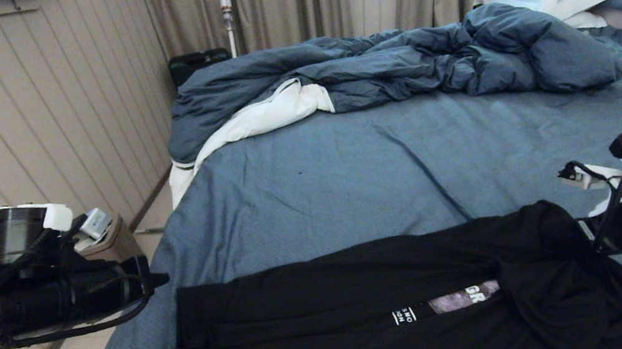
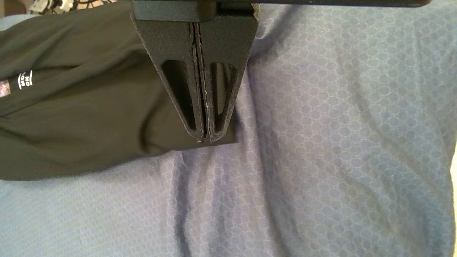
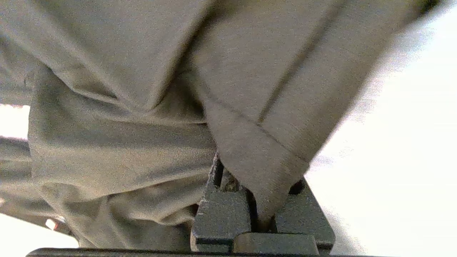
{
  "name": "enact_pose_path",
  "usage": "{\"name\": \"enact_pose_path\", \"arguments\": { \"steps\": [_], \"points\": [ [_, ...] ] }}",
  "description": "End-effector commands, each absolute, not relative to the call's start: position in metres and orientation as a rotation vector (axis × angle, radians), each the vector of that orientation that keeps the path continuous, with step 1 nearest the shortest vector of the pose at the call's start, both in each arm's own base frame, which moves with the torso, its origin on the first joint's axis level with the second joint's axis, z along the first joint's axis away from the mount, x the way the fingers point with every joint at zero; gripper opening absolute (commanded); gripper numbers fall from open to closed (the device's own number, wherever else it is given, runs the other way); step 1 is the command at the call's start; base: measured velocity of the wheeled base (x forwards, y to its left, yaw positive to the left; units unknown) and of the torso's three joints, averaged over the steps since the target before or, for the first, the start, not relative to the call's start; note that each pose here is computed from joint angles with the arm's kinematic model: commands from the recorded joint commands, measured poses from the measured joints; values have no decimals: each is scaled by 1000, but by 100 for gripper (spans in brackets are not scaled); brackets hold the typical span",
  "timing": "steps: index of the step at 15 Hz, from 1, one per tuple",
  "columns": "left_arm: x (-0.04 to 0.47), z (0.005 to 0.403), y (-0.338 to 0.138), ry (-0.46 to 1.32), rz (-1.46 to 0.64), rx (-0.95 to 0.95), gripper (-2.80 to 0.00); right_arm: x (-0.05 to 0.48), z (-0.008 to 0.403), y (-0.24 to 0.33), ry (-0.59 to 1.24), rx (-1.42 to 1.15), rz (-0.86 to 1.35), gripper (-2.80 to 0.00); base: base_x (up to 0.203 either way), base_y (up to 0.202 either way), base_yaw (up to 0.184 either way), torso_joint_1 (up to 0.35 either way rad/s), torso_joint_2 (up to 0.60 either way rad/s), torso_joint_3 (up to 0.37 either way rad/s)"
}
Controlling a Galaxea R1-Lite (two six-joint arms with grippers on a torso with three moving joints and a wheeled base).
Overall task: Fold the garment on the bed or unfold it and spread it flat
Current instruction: Fold the black T-shirt
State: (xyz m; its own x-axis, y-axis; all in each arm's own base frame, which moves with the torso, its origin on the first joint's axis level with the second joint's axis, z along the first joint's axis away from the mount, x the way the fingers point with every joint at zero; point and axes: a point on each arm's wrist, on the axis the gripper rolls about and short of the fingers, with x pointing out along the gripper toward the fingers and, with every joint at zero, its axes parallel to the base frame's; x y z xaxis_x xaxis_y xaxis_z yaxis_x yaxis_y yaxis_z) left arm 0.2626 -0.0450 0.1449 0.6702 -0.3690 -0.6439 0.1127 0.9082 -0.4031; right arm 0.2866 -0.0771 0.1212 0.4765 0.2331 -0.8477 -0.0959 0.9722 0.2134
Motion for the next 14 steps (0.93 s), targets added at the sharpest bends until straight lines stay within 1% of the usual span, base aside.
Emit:
{"name": "enact_pose_path", "arguments": {
  "steps": [1, 4, 6, 9, 14],
  "points": [
    [263, 145, -45, 794, -278, -349, -280, 286, 125, -87, 1038, 150, 173, -280, 0, 0, 0, 0, 0, 0],
    [262, 145, -45, 794, -278, -349, -280, 282, 136, -118, 992, 161, 91, -280, 0, 0, 0, 0, 0, 0],
    [263, 144, -45, 796, -280, -350, -280, 281, 142, -132, 993, 179, 55, -280, 0, 0, 0, 0, 0, 0],
    [263, 144, -46, 797, -282, -351, -280, 278, 146, -154, 975, 197, -2, -280, 0, 0, 0, 0, 0, 0],
    [262, 143, -48, 805, -290, -348, -280, 265, 151, -212, 940, 245, -151, -280, 0, 0, 0, 0, 0, 0]
  ]
}}
